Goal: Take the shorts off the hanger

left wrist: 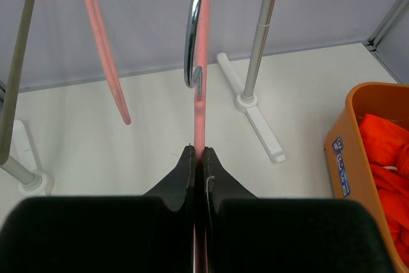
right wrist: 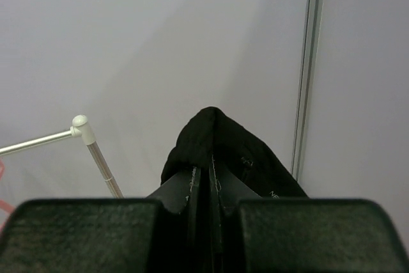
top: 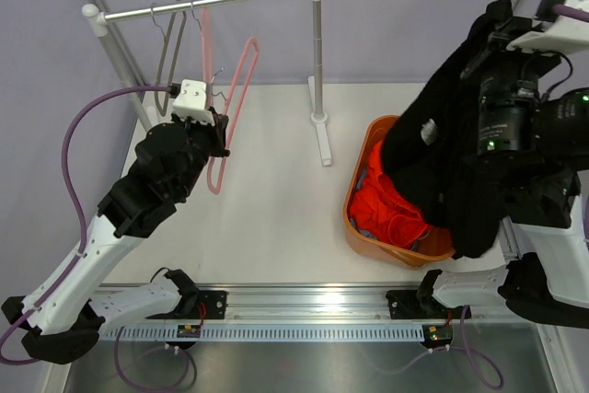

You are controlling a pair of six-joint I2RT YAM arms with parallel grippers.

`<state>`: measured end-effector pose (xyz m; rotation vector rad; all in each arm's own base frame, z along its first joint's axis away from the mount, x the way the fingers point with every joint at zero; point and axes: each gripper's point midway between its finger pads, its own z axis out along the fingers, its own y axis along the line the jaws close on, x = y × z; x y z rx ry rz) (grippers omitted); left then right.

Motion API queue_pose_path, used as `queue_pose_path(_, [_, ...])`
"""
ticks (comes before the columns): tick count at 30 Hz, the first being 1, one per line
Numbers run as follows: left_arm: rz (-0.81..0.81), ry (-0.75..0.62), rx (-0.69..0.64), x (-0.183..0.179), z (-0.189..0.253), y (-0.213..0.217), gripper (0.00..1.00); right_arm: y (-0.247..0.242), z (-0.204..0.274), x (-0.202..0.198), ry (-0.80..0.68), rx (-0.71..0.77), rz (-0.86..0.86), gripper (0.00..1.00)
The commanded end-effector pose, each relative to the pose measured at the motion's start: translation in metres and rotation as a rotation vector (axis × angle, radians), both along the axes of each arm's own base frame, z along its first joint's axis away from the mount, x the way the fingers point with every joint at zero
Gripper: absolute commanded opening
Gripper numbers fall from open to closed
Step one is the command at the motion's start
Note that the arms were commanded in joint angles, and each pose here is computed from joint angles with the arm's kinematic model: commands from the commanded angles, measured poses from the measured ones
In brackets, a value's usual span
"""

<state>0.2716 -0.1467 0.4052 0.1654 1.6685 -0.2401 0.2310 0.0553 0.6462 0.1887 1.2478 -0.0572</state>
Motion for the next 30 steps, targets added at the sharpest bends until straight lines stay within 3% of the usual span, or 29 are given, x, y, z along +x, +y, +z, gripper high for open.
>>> queue_pose_path(1, [-0.013,-0.033,-0.043,0.0,0.012,-0.003,0.0,0.004,0.009,0.008,-0.029,0.021,0.009,0.0])
queue_pose_path(11, [-0.019,-0.025,-0.039,0.0,0.007,-0.005,0.0,-0.025,-0.016,0.052,0.057,0.047,-0.111,0.0])
queue_pose_path(16, [-0.025,-0.022,-0.038,0.002,0.006,-0.007,0.0,-0.043,-0.072,0.084,0.212,0.079,-0.175,0.0])
queue_pose_path(22, [-0.039,-0.007,-0.029,0.004,0.001,-0.013,0.0,-0.009,-0.2,0.107,0.402,0.252,-0.027,0.0])
queue_pose_path(23, [-0.042,-0.006,-0.03,0.004,0.001,-0.013,0.0,0.008,-0.253,0.112,0.51,0.25,0.03,0.0])
queue_pose_path(25, [-0.047,-0.001,-0.028,0.005,0.0,-0.016,0.0,0.028,-0.304,0.116,0.605,0.34,0.082,0.0])
queue_pose_path(26, [-0.047,0.001,-0.03,0.005,-0.001,-0.016,0.0,0.043,-0.359,0.112,0.729,0.353,0.128,0.0])
queue_pose_path(30, [-0.052,-0.002,-0.037,0.003,0.001,-0.015,0.0,0.068,-0.451,0.101,0.869,0.505,0.188,0.0])
